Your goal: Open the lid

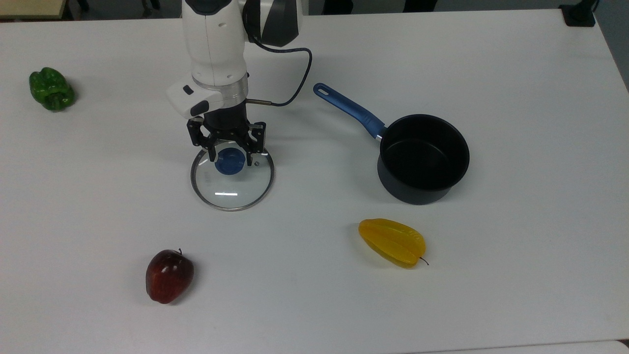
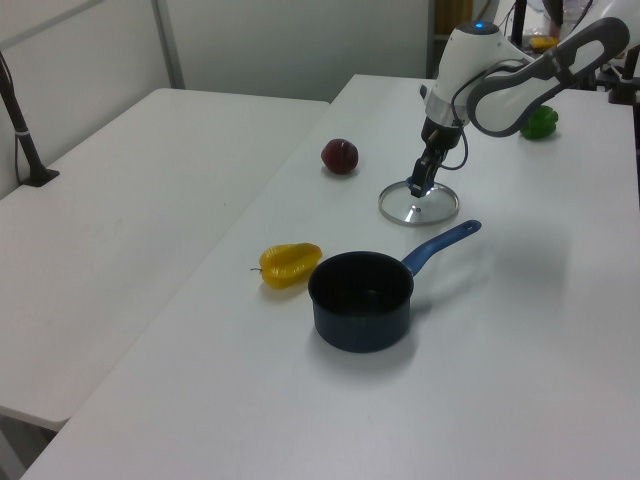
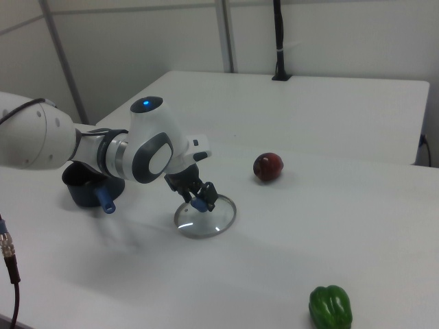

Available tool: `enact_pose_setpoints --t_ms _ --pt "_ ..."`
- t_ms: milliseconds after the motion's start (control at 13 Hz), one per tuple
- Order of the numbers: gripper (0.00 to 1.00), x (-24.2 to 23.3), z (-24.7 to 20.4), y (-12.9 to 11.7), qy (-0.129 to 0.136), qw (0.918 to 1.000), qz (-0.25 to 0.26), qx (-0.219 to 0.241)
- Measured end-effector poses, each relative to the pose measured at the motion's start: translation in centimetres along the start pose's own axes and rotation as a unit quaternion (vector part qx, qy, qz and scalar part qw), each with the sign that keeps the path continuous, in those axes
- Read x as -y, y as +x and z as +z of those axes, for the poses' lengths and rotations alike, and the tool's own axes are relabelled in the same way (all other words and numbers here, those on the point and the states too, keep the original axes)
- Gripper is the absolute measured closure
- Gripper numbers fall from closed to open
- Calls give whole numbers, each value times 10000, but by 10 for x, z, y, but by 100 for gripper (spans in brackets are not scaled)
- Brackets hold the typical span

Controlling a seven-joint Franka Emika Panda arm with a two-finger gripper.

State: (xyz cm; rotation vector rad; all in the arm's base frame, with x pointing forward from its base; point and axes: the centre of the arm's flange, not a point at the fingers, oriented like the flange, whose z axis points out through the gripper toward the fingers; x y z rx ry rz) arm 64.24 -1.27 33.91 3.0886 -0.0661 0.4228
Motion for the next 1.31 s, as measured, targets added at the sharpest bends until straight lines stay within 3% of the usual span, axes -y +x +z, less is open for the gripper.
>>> enact_pose_setpoints --t_ms 77,154,384,538,691,922,1306 --pt "9 0 0 0 -1 10000 -8 2" --pt "0 -1 -1 1 -2 10000 -21 -13" --pt "0 -1 -25 14 -13 9999 -31 -116" --pt "0 3 -62 24 -47 10000 -60 -1" --pt "0 12 -128 30 -90 9997 -133 160" --pt "0 36 -227 5 -185 9962 -331 780" --pt "0 53 -296 -42 -291 9874 -499 1473"
